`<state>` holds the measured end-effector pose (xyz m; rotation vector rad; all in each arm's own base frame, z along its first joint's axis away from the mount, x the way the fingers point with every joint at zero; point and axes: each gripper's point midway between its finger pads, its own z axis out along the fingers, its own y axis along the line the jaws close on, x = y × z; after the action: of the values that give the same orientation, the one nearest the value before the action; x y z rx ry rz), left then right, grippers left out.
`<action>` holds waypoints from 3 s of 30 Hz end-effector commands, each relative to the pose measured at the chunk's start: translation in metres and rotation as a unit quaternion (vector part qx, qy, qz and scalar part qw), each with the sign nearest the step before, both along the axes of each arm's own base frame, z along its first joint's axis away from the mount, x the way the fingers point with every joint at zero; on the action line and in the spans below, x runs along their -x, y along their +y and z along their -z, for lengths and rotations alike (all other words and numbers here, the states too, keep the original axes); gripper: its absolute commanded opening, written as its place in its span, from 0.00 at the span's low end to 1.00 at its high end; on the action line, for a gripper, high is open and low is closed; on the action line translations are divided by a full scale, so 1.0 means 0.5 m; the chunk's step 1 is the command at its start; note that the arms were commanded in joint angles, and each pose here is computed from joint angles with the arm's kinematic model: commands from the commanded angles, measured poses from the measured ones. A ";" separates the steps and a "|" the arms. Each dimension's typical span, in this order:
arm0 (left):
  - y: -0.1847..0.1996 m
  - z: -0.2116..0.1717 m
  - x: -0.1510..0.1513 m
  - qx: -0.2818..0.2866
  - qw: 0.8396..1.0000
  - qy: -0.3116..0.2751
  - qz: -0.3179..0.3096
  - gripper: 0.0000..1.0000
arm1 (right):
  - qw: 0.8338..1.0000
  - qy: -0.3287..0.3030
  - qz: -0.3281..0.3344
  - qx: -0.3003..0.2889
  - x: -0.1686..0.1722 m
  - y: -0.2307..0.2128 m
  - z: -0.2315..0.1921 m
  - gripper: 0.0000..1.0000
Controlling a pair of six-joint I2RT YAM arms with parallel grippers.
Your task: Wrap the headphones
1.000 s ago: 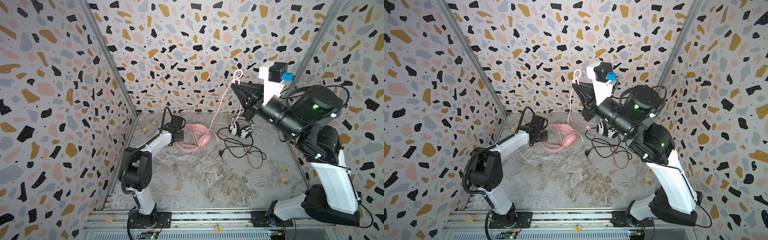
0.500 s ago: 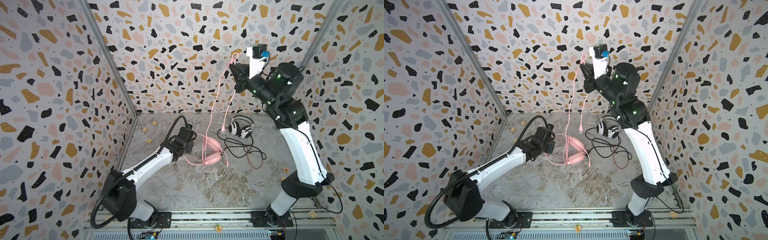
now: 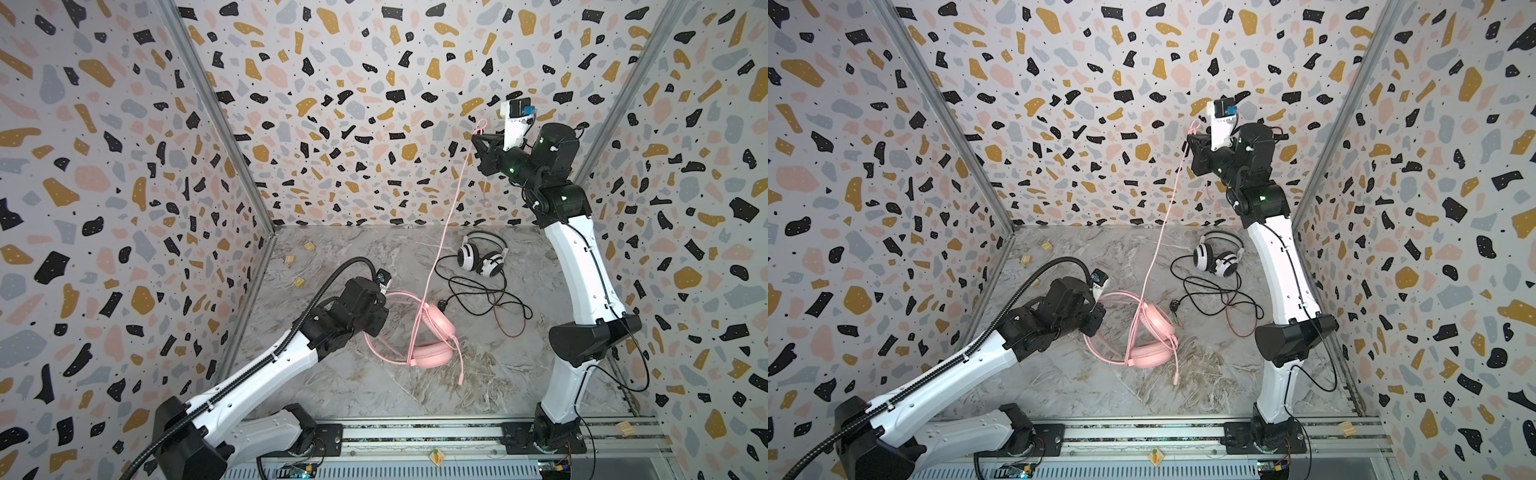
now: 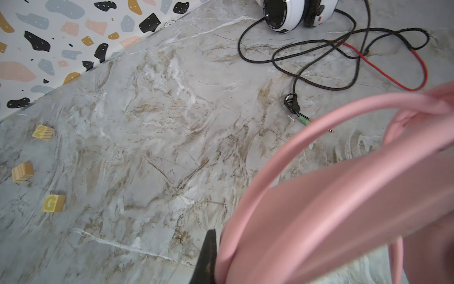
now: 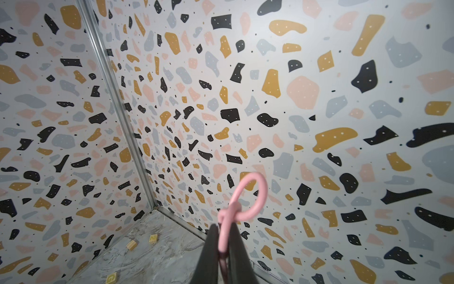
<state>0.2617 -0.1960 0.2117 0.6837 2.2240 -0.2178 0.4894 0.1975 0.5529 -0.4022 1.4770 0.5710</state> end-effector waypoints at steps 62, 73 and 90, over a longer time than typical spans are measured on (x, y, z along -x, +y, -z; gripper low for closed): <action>0.099 -0.753 -0.155 0.336 0.870 -0.297 -0.204 0.00 | 0.976 0.197 -0.081 0.046 0.433 0.064 0.635 0.02; 0.185 -0.617 -0.263 0.254 0.873 -0.283 -0.307 0.00 | 0.966 0.218 -0.133 0.044 0.556 0.074 0.611 0.02; 0.149 -0.160 -0.295 0.016 0.943 -0.137 -0.302 0.00 | 0.964 0.183 -0.167 0.095 0.621 0.121 0.501 0.02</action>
<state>0.4076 -0.1078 0.2749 -0.0198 2.1248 0.1787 0.1743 0.2630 0.2889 -0.7262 1.8599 0.8738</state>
